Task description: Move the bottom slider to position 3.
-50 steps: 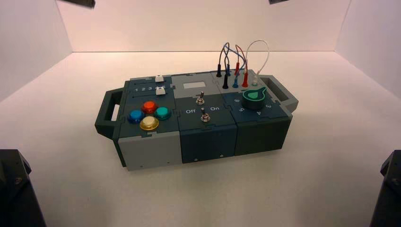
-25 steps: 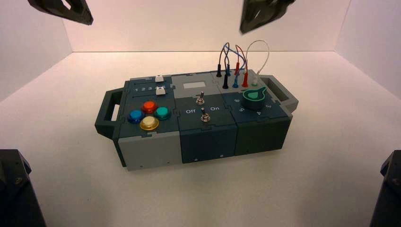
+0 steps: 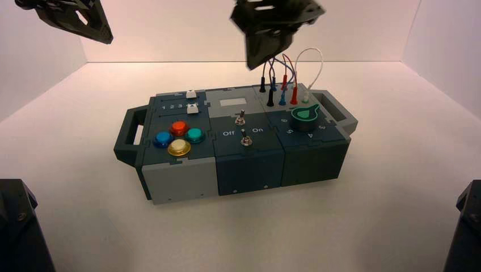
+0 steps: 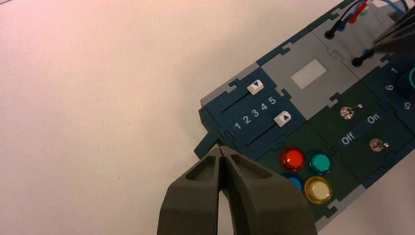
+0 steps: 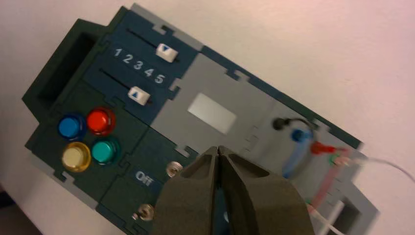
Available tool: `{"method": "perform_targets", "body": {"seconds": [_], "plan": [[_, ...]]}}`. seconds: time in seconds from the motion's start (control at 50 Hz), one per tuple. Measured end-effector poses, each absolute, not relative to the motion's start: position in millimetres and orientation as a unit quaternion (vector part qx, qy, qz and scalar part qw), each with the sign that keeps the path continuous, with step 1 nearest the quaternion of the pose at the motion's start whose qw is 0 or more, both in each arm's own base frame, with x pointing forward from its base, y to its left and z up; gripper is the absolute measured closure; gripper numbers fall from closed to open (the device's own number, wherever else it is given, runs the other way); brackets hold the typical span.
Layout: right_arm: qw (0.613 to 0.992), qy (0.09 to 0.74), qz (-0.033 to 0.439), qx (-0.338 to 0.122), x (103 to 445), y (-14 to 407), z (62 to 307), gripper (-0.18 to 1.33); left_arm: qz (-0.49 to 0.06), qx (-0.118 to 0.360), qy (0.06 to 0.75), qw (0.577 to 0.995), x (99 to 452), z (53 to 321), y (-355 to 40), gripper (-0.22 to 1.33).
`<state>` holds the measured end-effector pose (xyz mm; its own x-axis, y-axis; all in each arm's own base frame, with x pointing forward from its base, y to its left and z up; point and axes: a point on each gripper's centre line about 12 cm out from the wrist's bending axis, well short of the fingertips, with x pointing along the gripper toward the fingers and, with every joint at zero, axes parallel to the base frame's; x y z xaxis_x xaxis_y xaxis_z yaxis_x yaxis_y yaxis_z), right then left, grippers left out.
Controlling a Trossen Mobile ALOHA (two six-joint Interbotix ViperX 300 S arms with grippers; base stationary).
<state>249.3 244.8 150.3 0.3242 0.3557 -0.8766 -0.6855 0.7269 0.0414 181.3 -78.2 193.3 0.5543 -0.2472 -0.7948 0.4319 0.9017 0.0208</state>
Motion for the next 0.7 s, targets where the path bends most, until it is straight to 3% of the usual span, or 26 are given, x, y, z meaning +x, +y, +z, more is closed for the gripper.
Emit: {"method": "perform_targets", "body": {"seconds": [0.24, 0.7], "plan": [[0.780, 0.502, 0.330, -0.173, 252, 262, 131, 1.30, -0.200, 0.105, 0.432, 0.873, 180, 192, -81, 1.28], [0.754, 0.524, 0.351, -0.185, 248, 298, 118, 1.30, -0.201, 0.108, 0.426, 0.875, 179, 194, -81, 1.27]]}}
